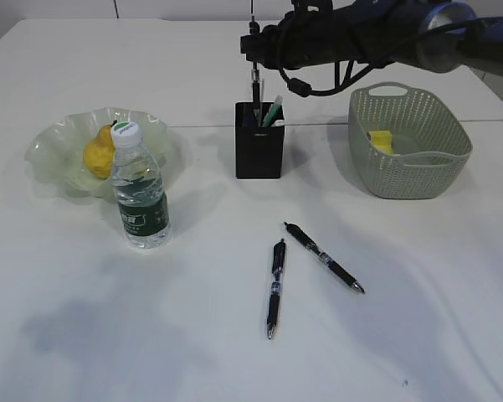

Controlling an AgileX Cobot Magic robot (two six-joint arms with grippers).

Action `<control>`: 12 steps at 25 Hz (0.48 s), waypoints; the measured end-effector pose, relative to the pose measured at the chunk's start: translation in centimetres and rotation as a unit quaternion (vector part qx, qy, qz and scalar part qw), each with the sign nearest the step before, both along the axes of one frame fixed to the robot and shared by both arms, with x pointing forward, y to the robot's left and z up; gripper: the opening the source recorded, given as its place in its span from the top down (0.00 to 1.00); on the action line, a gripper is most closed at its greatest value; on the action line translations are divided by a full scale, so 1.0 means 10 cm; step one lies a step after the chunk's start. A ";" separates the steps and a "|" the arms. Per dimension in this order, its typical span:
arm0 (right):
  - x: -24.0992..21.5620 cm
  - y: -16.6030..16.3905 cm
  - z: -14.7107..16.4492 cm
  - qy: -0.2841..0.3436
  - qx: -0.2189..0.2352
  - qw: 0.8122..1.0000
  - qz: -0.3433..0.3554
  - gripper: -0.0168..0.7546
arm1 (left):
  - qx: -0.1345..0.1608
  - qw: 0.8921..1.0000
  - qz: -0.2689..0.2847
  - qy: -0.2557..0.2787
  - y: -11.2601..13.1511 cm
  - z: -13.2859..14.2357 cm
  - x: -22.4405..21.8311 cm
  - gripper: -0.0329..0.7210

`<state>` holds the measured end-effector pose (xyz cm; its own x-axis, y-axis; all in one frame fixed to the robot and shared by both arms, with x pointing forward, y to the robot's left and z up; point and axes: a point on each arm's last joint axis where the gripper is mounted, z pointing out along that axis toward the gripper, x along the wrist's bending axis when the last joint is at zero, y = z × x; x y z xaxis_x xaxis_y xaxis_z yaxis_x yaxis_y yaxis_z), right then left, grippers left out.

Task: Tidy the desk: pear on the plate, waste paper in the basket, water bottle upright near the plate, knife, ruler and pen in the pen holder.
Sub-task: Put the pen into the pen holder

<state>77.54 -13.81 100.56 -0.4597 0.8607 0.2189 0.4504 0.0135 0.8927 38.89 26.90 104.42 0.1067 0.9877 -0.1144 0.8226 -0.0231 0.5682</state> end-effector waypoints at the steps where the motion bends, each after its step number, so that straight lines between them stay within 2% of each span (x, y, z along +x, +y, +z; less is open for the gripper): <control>1: 0.01 0.00 -0.04 0.002 -0.001 1.000 -0.001 0.86 | 0.000 1.000 0.000 0.000 0.00 0.00 0.00 0.36; 12: 0.05 0.01 -0.22 0.001 -0.014 1.000 0.009 0.84 | -0.001 1.000 0.000 -0.003 0.00 0.00 0.00 0.36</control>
<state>78.00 -13.67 98.36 -0.4740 0.8585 0.1959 0.4523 0.0464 0.8907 38.94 26.89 104.45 0.1070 0.9876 -0.1148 0.8192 -0.0221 0.5730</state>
